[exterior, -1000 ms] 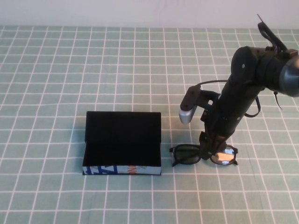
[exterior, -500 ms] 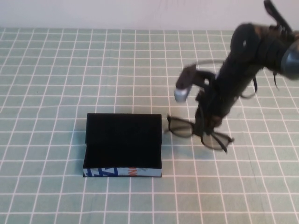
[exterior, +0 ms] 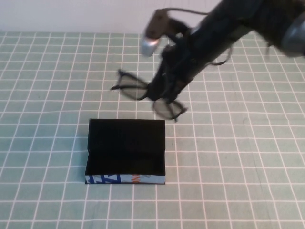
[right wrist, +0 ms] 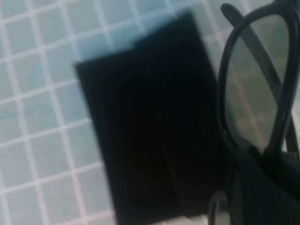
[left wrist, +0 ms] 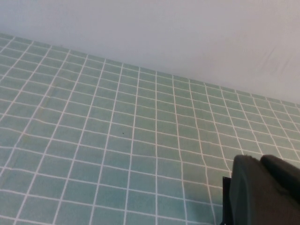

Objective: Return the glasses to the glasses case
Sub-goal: Place the glasses in the glasses case

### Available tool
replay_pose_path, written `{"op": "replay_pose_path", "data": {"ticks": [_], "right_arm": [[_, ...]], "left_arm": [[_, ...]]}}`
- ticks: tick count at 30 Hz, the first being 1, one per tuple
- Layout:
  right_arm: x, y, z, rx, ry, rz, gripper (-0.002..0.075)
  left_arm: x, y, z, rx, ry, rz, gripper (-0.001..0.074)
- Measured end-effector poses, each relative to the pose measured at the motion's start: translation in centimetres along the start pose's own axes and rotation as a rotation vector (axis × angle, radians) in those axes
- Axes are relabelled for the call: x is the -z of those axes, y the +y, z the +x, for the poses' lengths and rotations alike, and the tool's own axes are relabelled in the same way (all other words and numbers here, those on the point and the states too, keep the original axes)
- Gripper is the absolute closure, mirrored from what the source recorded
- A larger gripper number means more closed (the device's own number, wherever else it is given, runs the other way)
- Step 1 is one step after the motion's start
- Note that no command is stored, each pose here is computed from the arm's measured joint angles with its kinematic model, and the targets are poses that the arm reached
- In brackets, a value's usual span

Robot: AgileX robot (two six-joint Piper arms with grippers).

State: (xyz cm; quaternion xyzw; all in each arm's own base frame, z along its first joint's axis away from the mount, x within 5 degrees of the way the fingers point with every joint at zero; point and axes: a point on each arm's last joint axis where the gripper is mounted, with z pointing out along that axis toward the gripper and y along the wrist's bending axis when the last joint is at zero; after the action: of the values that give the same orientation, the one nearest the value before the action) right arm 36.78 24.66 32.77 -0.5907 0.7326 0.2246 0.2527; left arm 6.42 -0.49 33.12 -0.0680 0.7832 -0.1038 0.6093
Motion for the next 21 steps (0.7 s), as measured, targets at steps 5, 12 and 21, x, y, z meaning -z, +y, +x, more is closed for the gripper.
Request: {"op": "replay_pose_path", "data": {"ticks": [5,12,21], "right_arm": [[-2.8,3.5,-2.2,0.081,0.018,-0.085,0.0706],[-7.8,5.2,-2.1,0.195,0.103,-0.161,0.0706],[-11.8,4.2,0.2,0.202,0.224,-0.174,0.0706]], "left_arm": [[0.0,0.0,0.0,0.0,0.0,0.0,0.0736],[0.0,0.0,0.1,0.0,0.011,-0.003,0.0736],[0.0,0.1,0.4,0.0,0.043,-0.013,0.0736]]}}
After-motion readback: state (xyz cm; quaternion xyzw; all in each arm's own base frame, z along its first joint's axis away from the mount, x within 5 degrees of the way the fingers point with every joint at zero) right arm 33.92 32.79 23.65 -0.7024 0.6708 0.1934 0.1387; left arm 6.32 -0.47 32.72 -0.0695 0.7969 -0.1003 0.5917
